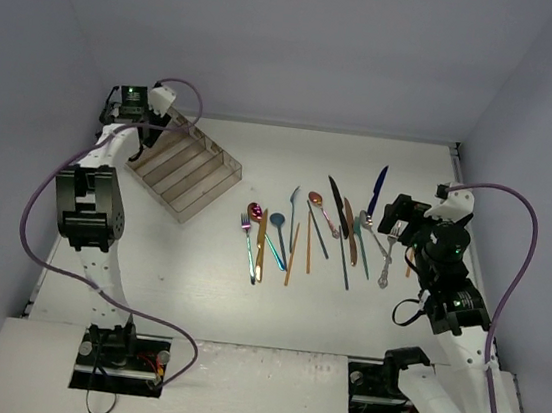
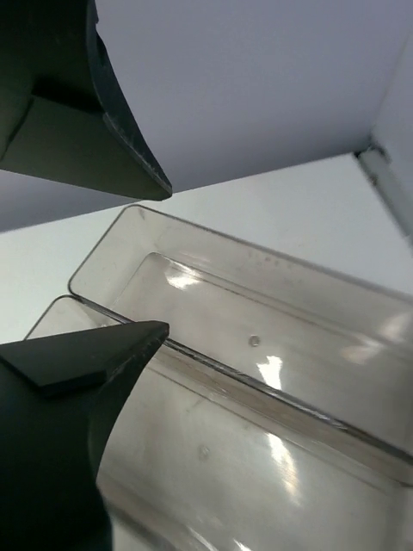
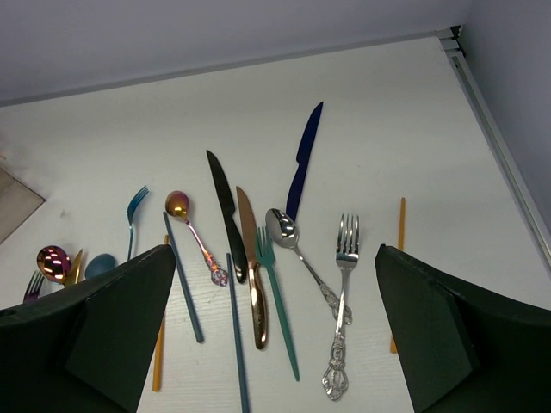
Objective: Sort the eating utensils into containers
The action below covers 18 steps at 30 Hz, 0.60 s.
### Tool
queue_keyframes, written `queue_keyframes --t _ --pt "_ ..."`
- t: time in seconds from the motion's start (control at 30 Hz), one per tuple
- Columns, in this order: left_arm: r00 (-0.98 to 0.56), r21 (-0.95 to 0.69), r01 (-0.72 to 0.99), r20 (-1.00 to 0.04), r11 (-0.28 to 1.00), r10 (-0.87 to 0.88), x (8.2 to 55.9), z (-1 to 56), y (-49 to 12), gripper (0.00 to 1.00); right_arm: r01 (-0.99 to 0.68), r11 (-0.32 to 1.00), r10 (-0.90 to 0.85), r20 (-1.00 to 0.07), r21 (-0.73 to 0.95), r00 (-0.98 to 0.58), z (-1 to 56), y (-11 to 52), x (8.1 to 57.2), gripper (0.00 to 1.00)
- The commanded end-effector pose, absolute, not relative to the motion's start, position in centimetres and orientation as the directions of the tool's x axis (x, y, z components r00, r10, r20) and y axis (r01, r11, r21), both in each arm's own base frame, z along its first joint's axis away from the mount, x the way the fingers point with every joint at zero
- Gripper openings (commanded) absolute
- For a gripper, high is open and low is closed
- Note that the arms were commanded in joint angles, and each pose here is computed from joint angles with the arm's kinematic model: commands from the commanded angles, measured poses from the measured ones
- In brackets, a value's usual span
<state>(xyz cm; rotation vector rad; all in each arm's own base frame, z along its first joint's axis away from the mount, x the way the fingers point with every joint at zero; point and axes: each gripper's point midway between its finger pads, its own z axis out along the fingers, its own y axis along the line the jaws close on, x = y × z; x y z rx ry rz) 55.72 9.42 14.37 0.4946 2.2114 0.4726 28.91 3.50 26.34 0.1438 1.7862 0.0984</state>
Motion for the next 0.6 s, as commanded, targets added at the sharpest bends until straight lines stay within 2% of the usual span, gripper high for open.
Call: queue_keyframes --t 0.0,0.07,0.17,0.27,0.37,0.43,0.57 --pt "-0.371 0.306 0.017 -0.882 0.952 0.290 54.0 29.2 5.0 0.63 0.016 0.987 0.159 -0.977 0.158 -0.140 29.3 4.1 30.0 1.00" --pt "-0.353 0.207 0.007 -0.915 0.978 0.197 51.6 31.4 1.2 0.69 0.022 0.986 0.165 -0.976 0.163 -0.142 29.3 4.1 30.1 1.00" --pt "-0.349 0.142 0.028 -0.926 0.989 0.143 48.7 32.4 -3.9 0.69 0.031 0.984 0.175 -0.974 0.173 -0.142 29.3 4.0 30.1 1.00" --pt "-0.381 -0.048 0.066 -0.924 0.997 -0.020 43.6 31.4 -11.7 0.72 0.056 0.981 0.190 -0.973 0.184 -0.130 29.6 3.6 30.1 1.00" --pt "-0.463 -0.135 0.174 -0.886 0.976 -0.040 39.1 28.6 -18.4 0.72 0.085 0.979 0.198 -0.970 0.187 -0.142 29.2 3.2 29.9 1.00" --pt "-0.517 -0.130 0.235 -0.856 0.963 0.011 36.1 26.4 -22.2 0.72 0.089 0.976 0.211 -0.967 0.199 -0.146 29.1 3.2 29.9 1.00" --pt "-0.584 -0.141 0.266 -0.811 0.954 0.042 32.3 22.8 -25.6 0.72 0.070 0.969 0.245 -0.949 0.235 -0.198 27.9 4.2 30.2 1.00"
